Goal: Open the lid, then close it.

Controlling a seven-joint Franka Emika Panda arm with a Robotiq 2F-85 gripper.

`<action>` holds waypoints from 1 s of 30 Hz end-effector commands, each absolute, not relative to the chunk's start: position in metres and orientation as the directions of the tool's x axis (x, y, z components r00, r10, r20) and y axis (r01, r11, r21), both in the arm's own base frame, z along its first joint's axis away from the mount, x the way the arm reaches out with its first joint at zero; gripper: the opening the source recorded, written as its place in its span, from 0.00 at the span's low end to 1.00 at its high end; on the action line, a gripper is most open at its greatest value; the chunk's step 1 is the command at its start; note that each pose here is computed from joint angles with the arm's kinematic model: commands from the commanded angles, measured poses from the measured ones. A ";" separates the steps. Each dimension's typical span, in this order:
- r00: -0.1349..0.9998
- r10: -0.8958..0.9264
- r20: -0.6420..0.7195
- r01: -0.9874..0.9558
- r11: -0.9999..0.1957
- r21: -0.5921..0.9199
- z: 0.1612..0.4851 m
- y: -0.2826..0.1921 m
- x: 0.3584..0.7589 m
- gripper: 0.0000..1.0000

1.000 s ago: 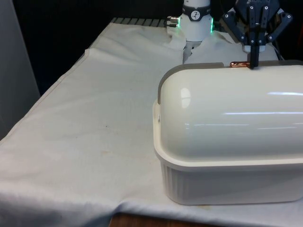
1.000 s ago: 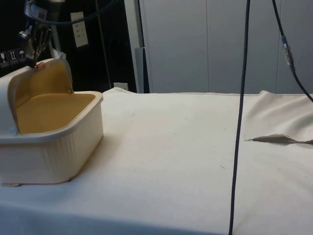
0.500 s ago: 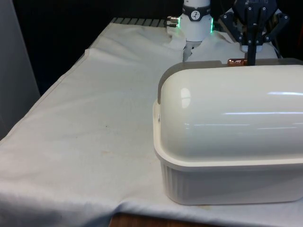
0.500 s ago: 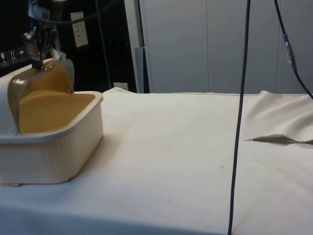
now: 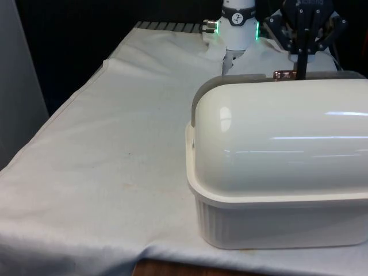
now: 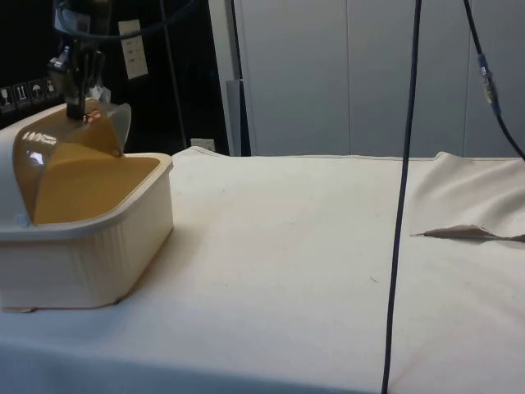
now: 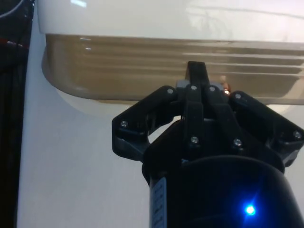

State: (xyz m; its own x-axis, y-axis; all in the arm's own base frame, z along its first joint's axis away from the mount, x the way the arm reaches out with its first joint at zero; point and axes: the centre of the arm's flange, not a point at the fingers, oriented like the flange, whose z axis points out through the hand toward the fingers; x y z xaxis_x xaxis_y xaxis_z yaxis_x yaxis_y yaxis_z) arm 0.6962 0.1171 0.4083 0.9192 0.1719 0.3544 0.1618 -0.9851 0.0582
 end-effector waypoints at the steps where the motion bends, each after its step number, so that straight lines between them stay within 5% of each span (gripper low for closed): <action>1: 0.924 0.174 0.339 0.163 -0.985 0.062 0.408 0.117 0.693 0.00; 30: 0.973 0.194 0.125 0.188 -0.980 0.060 0.391 0.128 0.671 0.00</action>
State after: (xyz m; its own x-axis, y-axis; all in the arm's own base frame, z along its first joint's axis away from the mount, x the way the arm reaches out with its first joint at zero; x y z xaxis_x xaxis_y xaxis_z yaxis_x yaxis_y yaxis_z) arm 0.6727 0.1273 0.3905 0.9721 0.1953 0.1296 0.1888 -0.9801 0.0610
